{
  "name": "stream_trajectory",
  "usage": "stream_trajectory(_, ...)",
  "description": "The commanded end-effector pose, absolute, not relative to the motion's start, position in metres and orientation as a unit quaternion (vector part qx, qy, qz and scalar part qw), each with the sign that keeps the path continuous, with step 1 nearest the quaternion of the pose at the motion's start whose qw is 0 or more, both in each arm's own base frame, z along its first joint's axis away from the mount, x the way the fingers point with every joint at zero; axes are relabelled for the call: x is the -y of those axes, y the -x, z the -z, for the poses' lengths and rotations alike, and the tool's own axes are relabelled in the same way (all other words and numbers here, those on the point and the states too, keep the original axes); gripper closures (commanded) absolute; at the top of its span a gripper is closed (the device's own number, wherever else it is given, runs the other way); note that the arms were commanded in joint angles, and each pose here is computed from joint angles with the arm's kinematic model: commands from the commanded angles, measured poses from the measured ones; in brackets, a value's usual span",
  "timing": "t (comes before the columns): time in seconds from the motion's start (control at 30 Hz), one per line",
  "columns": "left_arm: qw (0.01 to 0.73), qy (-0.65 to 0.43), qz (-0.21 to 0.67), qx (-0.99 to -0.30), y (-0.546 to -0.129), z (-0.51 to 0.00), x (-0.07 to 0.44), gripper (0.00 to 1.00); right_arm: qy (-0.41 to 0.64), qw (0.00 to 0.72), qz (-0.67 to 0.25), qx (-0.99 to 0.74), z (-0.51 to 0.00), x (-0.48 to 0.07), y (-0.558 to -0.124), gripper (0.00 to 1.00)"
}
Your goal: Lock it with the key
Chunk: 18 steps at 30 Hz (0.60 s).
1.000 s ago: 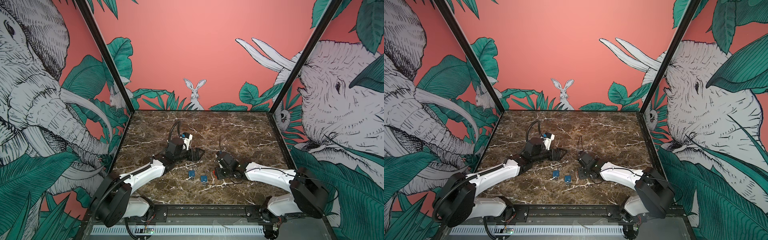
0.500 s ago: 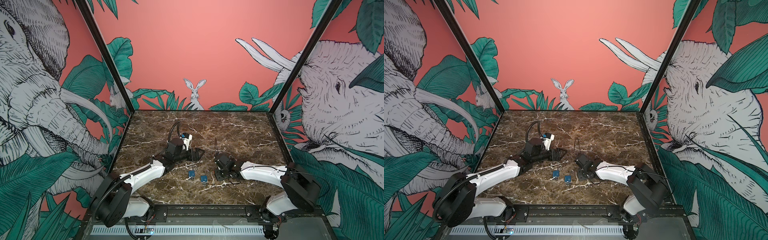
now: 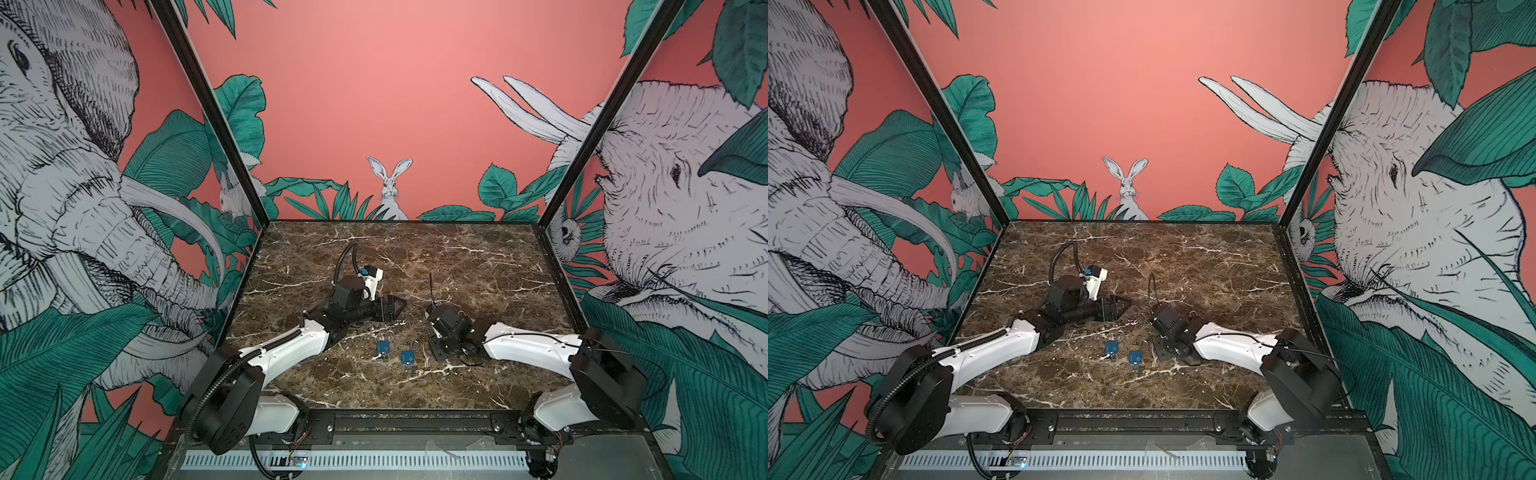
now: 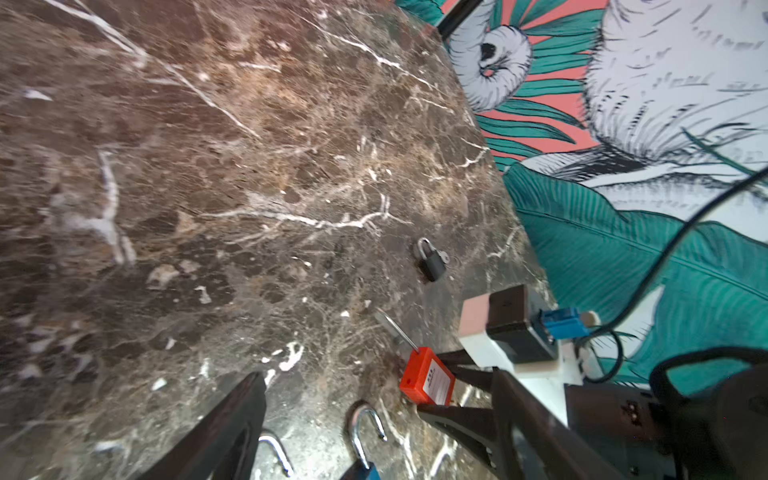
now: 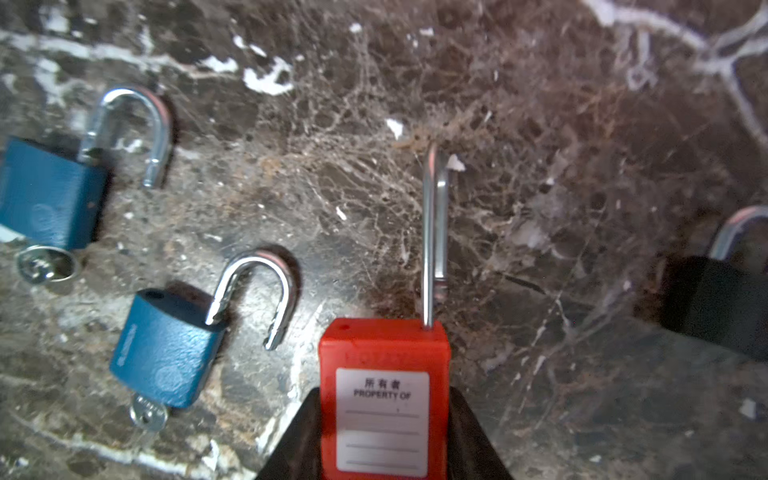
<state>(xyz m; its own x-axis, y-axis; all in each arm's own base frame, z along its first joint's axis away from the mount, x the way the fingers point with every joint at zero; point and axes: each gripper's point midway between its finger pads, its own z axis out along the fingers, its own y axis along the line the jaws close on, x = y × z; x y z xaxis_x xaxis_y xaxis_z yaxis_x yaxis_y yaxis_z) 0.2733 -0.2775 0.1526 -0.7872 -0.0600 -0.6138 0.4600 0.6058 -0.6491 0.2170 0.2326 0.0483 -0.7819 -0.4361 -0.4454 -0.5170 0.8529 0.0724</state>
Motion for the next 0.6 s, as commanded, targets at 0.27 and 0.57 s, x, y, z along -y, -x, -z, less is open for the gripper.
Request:
stream_trajectory(0.27, 0.265, -0.206, 0.512, -0.791, -0.243, -0.197, 0.302, 0.14, 0.432, 0.294, -0.262, -0.811, -0.167, -0.270, -0.200, 1.00)
stream_trajectory(0.57, 0.287, -0.241, 0.557, -0.741, -0.244, -0.228, 0.317, 0.12, 0.460, 0.207, -0.358, -0.786, -0.197, -0.287, -0.168, 1.00)
